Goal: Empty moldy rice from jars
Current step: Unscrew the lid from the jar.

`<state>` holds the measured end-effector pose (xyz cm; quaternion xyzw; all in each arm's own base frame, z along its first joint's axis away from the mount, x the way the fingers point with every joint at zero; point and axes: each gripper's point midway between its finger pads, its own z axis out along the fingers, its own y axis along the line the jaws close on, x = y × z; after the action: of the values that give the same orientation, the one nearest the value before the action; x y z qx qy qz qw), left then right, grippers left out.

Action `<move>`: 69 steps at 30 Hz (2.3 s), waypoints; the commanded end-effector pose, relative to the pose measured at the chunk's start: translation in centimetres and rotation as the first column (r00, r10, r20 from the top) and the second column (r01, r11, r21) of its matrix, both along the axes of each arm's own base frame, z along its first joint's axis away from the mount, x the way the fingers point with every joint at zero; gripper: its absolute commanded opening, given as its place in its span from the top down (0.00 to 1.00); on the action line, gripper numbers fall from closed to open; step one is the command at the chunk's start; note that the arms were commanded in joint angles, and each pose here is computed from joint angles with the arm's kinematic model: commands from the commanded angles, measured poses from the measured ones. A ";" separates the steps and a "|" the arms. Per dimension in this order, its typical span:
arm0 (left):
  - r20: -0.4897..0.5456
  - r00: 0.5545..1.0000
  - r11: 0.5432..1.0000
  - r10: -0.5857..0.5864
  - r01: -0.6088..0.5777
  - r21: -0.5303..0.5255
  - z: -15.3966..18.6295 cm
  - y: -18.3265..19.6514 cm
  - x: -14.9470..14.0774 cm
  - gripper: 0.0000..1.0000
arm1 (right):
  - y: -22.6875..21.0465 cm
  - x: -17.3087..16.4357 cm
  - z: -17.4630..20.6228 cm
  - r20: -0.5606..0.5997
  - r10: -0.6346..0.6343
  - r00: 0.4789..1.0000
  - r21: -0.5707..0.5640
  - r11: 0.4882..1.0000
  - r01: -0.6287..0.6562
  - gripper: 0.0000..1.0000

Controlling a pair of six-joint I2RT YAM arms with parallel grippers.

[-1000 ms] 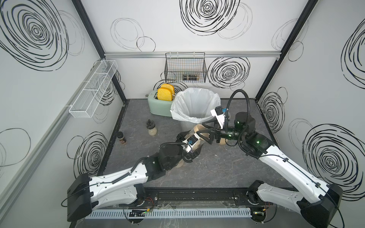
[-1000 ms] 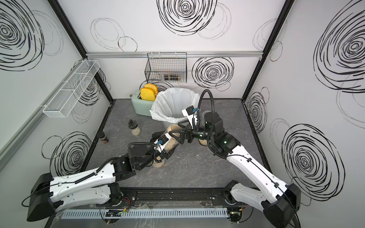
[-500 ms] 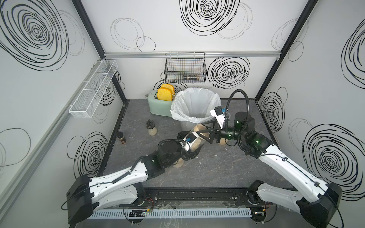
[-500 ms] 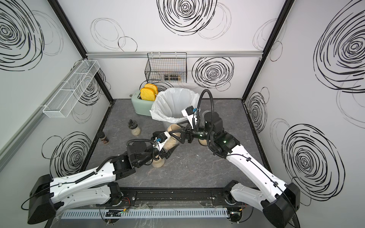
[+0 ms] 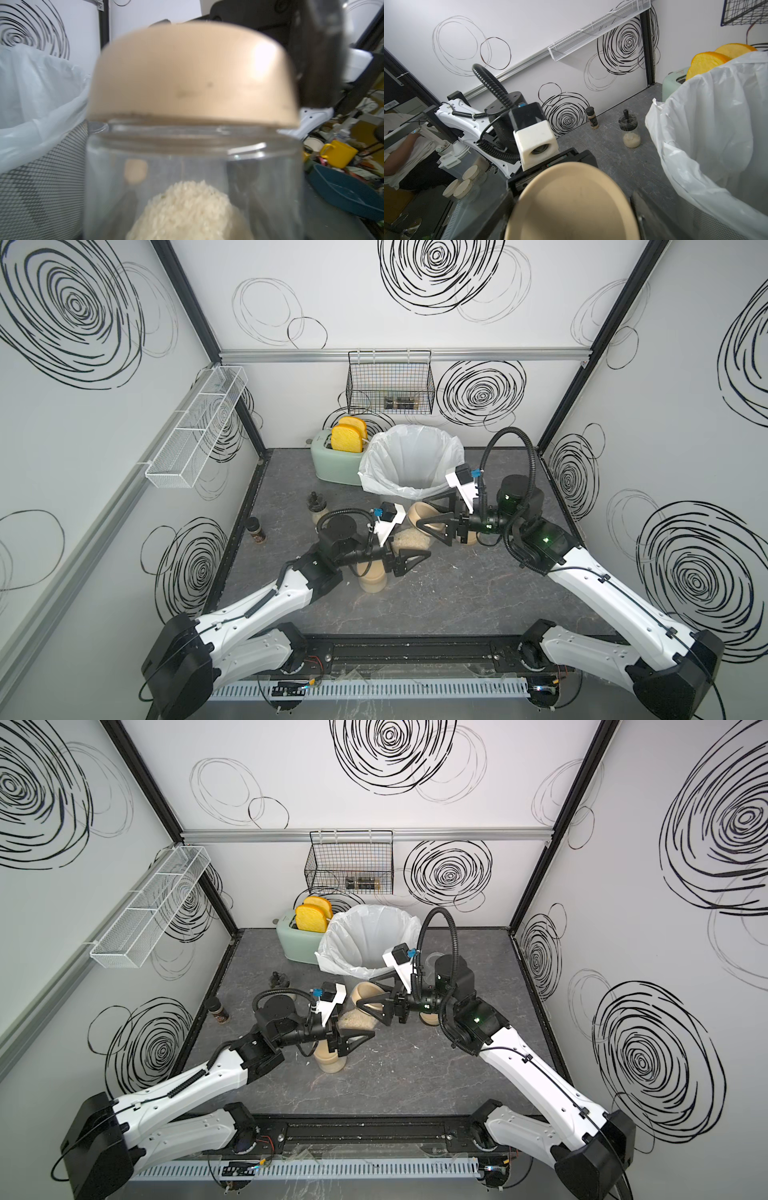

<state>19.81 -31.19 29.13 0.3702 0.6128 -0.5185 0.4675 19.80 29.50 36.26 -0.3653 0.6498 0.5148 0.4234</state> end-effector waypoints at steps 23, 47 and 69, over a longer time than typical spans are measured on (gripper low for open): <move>0.187 0.933 0.883 -0.307 0.353 -0.310 10.3 1.1 -5.5 0.16 | 0.3 -3.5 0.6 0.147 0.202 0.968 -0.048 0.979 -0.197 0.02; 0.259 0.932 0.967 0.251 -0.229 -0.115 7.8 3.6 2.3 0.16 | -2.5 -3.0 -0.4 0.116 0.054 0.992 -0.067 0.997 -0.047 0.02; 0.491 0.621 0.719 0.611 -0.694 -0.018 5.4 4.8 4.6 0.16 | -2.4 1.3 -0.1 0.002 -0.148 0.989 -0.015 0.989 0.148 0.02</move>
<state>24.25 -27.41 29.12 0.3267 0.6710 -0.1568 0.6469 20.38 26.93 35.61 -0.3380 0.6827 0.4705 0.4454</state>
